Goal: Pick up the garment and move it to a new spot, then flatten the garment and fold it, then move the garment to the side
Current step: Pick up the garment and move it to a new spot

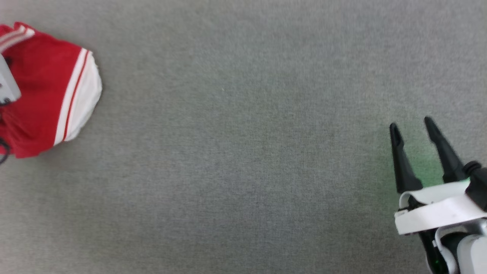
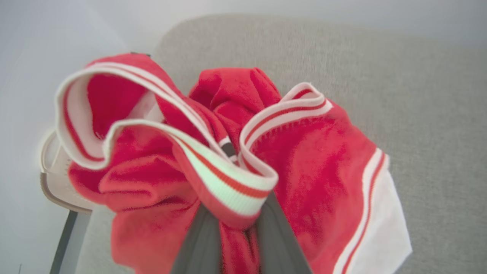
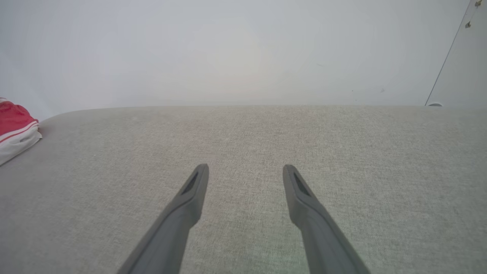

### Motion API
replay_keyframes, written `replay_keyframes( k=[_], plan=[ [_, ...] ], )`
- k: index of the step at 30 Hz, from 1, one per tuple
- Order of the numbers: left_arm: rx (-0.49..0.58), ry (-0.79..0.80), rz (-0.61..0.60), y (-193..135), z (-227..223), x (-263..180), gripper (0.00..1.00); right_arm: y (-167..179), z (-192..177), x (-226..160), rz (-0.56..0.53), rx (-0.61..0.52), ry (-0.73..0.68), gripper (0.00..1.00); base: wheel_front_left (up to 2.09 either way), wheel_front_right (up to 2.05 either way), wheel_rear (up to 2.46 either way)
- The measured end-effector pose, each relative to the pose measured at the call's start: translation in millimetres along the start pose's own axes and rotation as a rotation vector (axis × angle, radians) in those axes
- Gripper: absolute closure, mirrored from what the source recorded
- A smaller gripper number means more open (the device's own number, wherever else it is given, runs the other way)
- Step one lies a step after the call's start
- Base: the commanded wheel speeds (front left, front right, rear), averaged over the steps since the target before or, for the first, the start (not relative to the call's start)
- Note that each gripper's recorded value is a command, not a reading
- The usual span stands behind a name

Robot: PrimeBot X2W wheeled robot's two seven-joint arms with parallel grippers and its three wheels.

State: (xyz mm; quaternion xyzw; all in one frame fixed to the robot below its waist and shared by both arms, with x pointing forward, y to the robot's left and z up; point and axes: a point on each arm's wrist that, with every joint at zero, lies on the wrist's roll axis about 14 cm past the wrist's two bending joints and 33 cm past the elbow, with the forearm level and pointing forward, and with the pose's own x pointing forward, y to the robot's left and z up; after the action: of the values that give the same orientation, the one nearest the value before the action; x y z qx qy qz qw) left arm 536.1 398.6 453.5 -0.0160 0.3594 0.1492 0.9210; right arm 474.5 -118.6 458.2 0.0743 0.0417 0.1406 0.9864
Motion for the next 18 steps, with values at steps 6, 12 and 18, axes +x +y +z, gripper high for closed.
replay_keyframes(
  k=[6, 12, 18],
  plan=[
    [0.058, -0.211, -0.004, 10.1, 64.7, -52.6, 1.00, 16.0, 14.6, -14.1, 0.020, 0.021, -0.031, 0.00, 0.00, 0.00, 0.00],
    [0.109, -0.428, -0.013, 19.8, 124.5, -123.8, 1.00, 30.1, 34.1, -30.2, 0.038, 0.022, -0.077, 0.00, 0.00, 0.00, 0.00],
    [0.146, -0.581, -0.043, 20.1, 160.4, -197.1, 1.00, 45.9, 56.4, -46.5, 0.061, 0.023, -0.138, 0.00, 0.00, 0.00, 0.00]
  ],
)
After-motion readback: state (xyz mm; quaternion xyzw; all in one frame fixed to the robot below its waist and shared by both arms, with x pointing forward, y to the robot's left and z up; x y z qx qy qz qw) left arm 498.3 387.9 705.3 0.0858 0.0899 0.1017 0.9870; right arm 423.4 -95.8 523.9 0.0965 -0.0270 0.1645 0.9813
